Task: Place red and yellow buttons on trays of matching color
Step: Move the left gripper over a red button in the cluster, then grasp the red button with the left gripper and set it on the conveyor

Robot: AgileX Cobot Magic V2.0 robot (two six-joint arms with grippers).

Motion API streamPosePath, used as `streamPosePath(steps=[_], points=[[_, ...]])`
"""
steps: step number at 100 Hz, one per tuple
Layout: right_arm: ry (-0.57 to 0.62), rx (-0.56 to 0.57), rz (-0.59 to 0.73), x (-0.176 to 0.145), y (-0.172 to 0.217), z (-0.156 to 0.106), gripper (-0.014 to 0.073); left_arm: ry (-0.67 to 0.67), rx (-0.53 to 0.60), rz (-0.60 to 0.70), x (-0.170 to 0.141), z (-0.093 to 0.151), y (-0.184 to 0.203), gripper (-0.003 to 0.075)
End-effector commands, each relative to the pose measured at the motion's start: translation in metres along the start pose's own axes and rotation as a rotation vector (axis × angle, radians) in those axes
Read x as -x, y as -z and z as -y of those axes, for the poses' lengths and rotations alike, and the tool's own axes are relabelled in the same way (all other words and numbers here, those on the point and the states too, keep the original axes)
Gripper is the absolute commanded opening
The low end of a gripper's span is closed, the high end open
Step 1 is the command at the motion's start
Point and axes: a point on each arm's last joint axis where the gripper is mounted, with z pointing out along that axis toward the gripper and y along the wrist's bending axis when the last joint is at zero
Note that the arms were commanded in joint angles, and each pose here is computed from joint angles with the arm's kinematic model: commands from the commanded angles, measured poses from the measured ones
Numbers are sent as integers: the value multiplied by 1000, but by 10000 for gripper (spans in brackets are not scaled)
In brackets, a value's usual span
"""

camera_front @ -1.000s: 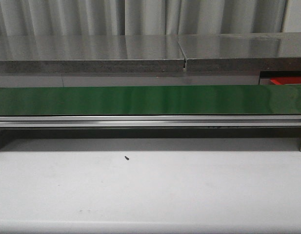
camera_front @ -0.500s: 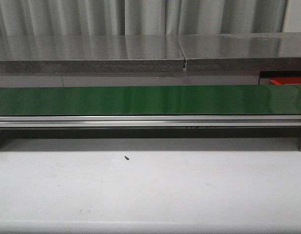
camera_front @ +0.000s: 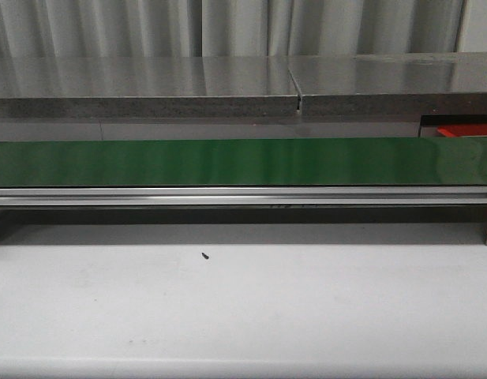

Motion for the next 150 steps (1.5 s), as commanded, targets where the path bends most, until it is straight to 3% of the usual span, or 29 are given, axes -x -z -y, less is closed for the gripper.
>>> streamPosePath(steps=[1,40,130,139,150], points=[[1,-25,91,14,4,3,-66,29,-8,43,18,-4,-6,663],[1,-25,91,14,4,3,-66,86,23,-95,-5,-34,-83,663],[1,-25,91,14,4,3,-66,142,107,-91,-26,-65,-148,660],[1,-25,91,14,4,3,-66,143,112,-85,-27,-66,-150,627],[1,-25,91,14,4,3,-66,142,117,-75,-26,-67,-150,517]])
